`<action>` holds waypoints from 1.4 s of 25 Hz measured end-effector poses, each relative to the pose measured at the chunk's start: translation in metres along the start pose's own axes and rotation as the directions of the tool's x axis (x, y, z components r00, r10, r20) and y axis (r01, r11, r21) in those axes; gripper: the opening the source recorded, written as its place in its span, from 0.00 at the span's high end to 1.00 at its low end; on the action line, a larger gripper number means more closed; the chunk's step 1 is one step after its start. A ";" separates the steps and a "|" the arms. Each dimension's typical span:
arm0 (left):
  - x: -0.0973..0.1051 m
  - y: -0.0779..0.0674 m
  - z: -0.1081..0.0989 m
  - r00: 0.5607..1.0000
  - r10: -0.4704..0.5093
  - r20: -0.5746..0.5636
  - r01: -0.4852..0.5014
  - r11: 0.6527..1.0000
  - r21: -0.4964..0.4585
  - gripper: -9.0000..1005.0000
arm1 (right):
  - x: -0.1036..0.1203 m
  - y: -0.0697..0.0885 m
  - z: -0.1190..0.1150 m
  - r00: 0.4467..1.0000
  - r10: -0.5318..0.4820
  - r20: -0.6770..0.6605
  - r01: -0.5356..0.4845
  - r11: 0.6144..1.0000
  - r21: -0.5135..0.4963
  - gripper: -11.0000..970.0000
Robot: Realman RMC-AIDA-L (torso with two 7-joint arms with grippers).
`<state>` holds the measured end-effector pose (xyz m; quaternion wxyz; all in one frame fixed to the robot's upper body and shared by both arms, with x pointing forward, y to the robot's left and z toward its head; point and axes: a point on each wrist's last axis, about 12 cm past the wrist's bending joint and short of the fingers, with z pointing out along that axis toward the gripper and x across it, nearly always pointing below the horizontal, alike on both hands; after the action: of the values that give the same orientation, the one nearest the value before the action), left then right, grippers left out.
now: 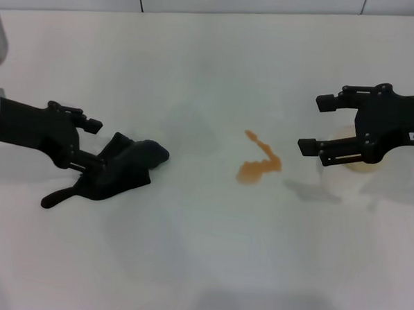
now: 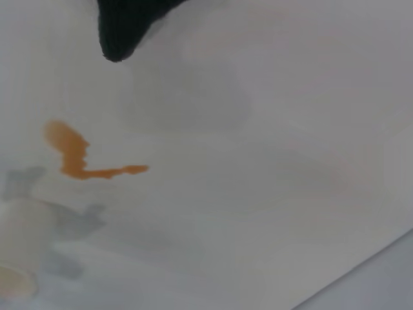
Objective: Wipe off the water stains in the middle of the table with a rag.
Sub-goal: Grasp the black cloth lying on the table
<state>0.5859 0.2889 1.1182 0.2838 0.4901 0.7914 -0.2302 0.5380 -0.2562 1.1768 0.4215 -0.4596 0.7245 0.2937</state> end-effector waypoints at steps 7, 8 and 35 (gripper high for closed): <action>-0.005 -0.004 0.017 0.999 0.031 -0.013 -0.031 1.000 -0.001 0.14 | 0.001 0.001 -0.001 1.000 0.007 0.010 -0.007 1.000 0.000 0.12; -0.004 -0.005 0.020 0.999 0.034 -0.017 -0.034 0.999 0.000 0.14 | 0.001 0.001 -0.001 1.000 0.007 0.010 -0.007 1.000 0.000 0.12; 0.010 -0.009 0.036 0.999 0.020 -0.034 -0.020 1.000 -0.013 0.19 | 0.007 0.000 -0.004 1.000 0.028 0.009 -0.028 1.000 0.011 0.12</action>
<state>0.5819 0.2683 1.0860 0.2761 0.4999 0.7926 -0.2136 0.5349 -0.2623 1.1729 0.4231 -0.4456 0.7306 0.2977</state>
